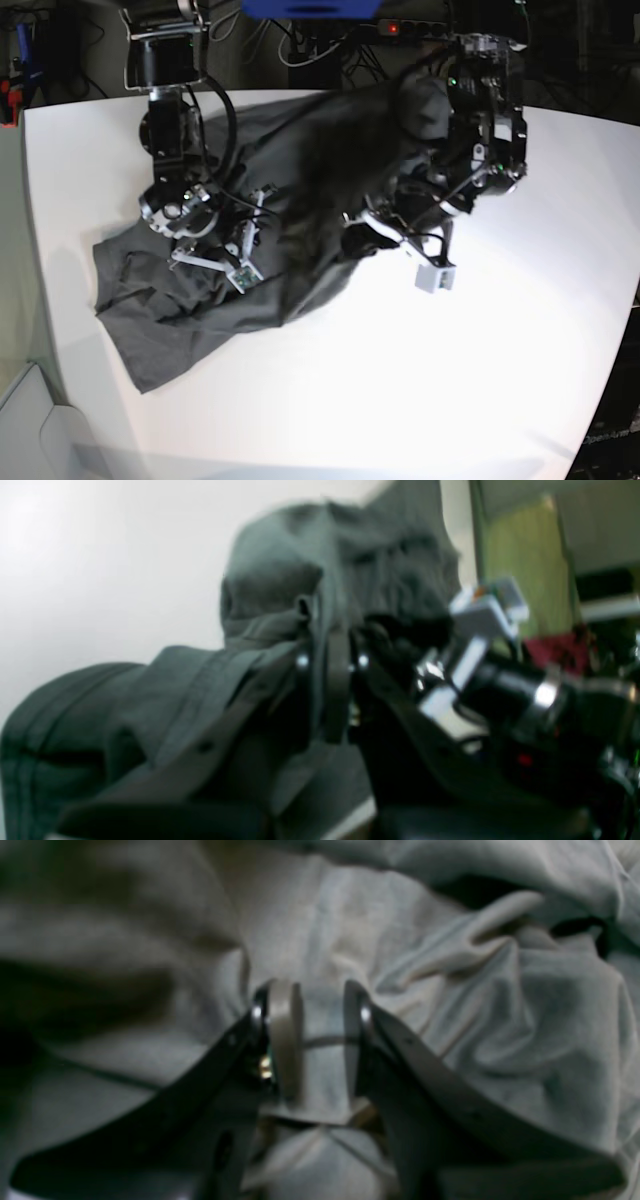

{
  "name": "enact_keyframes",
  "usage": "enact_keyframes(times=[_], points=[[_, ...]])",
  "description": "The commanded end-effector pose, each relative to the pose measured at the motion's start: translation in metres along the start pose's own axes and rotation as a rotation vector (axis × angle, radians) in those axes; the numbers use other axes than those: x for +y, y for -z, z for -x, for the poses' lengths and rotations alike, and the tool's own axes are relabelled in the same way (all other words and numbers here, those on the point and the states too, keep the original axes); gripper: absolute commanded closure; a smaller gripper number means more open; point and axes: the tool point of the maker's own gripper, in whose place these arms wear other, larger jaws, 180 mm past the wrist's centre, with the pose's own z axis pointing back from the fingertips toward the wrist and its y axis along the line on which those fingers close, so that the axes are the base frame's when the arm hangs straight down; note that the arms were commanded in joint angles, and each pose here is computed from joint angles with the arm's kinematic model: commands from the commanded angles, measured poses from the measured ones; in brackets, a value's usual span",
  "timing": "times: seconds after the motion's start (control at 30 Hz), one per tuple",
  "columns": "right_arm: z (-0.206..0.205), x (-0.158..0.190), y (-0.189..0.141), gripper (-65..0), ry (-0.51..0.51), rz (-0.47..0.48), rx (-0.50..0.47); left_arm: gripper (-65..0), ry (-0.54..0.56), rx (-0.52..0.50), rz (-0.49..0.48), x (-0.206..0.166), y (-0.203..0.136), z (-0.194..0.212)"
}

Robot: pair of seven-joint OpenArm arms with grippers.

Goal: Layout the t-shirt on the table in an organized manner, then fold the t-shirt properly
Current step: 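Grasp the shirt fabric with the left gripper and lift it, then lower the lifted fabric with the left gripper and regrasp nearby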

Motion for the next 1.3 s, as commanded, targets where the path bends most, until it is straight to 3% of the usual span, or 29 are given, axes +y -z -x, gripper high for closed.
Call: enact_keyframes(times=[0.0,0.17,0.3,0.53,0.77,1.1,1.2,1.27], points=[[-0.019,-0.007,-0.003,-16.8,-0.005,0.015,-0.054,-0.4,0.023,-0.024,0.026,-0.008,-0.004,-0.006],[-0.019,-0.008,-0.004,-16.8,-0.005,0.016,-0.056,-0.5,0.028,0.029,0.000,0.003,-0.009,0.016],[-0.019,-0.008,-0.004,-16.8,-0.005,0.016,-0.056,-0.7,0.022,0.016,-0.056,0.025,-0.018,0.010],[-0.019,-0.007,-0.004,-16.7,-0.004,0.014,-0.056,-0.4,-0.029,-0.178,-0.187,0.072,-0.060,-0.047],[-0.017,-0.006,-0.003,-16.7,-0.003,0.013,-0.054,-0.6,0.014,-0.316,-0.191,0.068,-0.078,-0.103],[-0.014,-0.004,-0.003,-16.7,0.000,0.008,-0.048,-1.0,-0.075,-0.202,-0.244,0.100,-0.067,-0.059],[-0.014,-0.004,-0.003,-16.7,0.000,0.008,-0.048,-6.3,-0.089,-0.175,-0.310,0.122,-0.071,-0.046],[-0.014,-0.004,-0.003,-16.7,0.000,0.008,-0.048,-16.7,-0.086,-0.176,-0.358,0.133,-0.076,-0.043]])
